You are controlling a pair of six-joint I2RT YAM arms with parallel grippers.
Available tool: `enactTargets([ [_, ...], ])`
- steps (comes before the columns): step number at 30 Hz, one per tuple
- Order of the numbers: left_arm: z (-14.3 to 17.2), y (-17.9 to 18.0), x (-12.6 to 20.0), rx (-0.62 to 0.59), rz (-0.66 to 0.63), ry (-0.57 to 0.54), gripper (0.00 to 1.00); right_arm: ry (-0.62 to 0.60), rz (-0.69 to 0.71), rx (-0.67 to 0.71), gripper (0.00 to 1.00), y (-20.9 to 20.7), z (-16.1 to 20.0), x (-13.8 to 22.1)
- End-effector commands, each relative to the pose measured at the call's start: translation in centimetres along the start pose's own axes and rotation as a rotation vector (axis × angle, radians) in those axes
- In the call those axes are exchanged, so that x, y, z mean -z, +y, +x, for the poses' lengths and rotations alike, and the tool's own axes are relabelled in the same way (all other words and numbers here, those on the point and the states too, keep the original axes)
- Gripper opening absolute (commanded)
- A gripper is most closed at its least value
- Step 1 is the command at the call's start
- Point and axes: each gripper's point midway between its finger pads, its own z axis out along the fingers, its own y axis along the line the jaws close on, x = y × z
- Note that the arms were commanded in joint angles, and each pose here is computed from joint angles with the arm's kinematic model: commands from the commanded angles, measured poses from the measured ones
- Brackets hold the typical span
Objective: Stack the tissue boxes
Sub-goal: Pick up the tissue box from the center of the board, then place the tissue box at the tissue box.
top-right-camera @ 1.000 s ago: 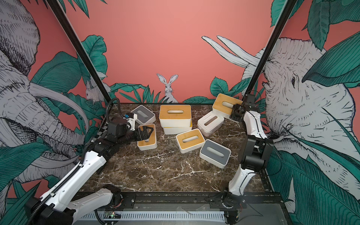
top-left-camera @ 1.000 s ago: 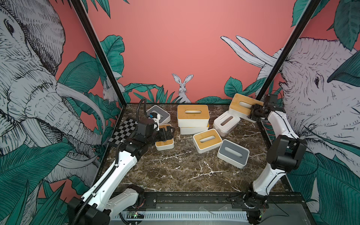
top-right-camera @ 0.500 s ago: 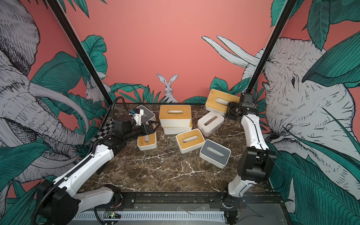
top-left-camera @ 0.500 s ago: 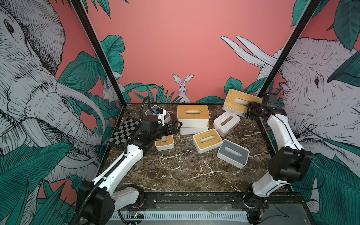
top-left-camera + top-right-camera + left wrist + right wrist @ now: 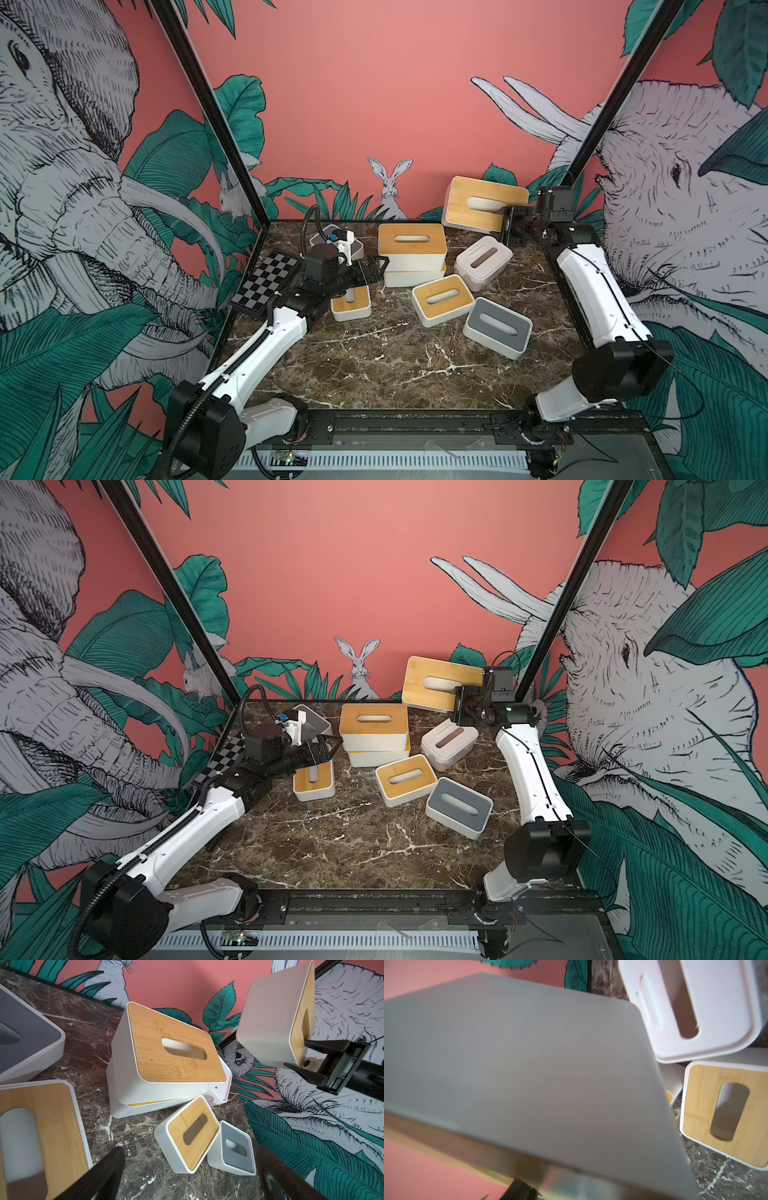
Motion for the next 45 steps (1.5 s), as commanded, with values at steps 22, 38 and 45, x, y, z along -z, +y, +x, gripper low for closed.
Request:
enactTargets([
  [22, -1.0, -1.0, 3.6, -0.081, -0.027, -0.071, 0.99, 0.048, 0.021, 0.113, 0.32, 0.0, 12.0, -3.5],
  [38, 0.4, 0.3, 2.7, -0.099, -0.053, -0.024, 0.99, 0.055, 0.075, 0.083, 0.34, -0.5, 15.5, -6.5],
  [45, 1.0, 0.6, 2.9, -0.08, -0.048, -0.024, 0.99, 0.038, 0.075, 0.093, 0.36, -1.1, 16.0, -5.6],
])
